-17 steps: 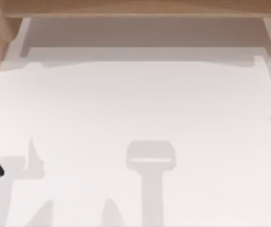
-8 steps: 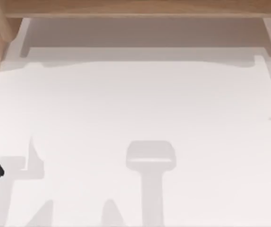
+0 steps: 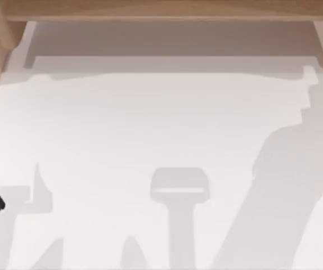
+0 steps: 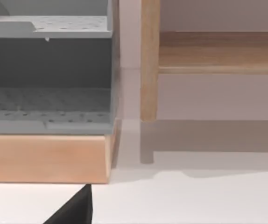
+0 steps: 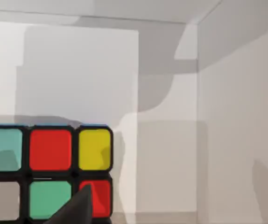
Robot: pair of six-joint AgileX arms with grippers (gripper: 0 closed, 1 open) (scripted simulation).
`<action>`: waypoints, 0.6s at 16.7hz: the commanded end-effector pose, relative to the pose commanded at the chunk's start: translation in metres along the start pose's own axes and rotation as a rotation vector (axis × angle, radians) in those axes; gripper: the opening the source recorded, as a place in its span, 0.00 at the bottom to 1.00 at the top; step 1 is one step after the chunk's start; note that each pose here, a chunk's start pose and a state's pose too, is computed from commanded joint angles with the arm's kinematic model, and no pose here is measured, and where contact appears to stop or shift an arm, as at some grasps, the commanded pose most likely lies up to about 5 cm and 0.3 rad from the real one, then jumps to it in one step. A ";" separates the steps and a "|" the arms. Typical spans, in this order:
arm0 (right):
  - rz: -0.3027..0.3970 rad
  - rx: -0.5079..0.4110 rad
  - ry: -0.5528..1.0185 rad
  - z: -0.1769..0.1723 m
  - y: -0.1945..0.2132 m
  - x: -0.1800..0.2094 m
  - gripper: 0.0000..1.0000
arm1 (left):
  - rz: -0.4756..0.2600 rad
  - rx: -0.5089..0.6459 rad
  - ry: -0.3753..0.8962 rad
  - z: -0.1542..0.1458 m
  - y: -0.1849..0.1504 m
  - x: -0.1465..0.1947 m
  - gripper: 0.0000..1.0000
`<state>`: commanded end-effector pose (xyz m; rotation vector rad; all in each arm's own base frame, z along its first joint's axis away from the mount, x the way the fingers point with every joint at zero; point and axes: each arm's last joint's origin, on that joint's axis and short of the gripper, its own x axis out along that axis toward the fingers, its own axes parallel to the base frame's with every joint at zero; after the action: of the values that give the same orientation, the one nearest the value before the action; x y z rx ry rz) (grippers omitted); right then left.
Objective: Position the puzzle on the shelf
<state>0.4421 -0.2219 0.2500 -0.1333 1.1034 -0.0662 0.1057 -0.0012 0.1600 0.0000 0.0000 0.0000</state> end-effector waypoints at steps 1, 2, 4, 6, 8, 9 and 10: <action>0.032 0.010 0.051 0.003 0.012 0.002 1.00 | 0.000 0.000 0.000 0.000 0.000 0.000 1.00; 0.060 0.019 0.100 0.005 0.022 0.004 1.00 | 0.000 0.000 0.000 0.000 0.000 0.000 1.00; 0.100 0.035 0.185 0.006 0.036 0.011 1.00 | 0.000 0.000 0.000 0.000 0.000 0.000 1.00; 0.125 0.047 0.246 0.005 0.044 0.017 1.00 | 0.000 0.000 0.000 0.000 0.000 0.000 1.00; 0.132 0.051 0.265 0.004 0.045 0.020 1.00 | 0.000 0.000 0.000 0.000 0.000 0.000 1.00; 0.132 0.051 0.265 0.004 0.045 0.020 1.00 | 0.000 0.000 0.000 0.000 0.000 0.000 1.00; 0.132 0.051 0.265 0.004 0.045 0.020 1.00 | 0.000 0.000 0.000 0.000 0.000 0.000 1.00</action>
<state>0.4546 -0.1791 0.2279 -0.0055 1.3710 0.0072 0.1057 -0.0012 0.1600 0.0000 0.0000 0.0000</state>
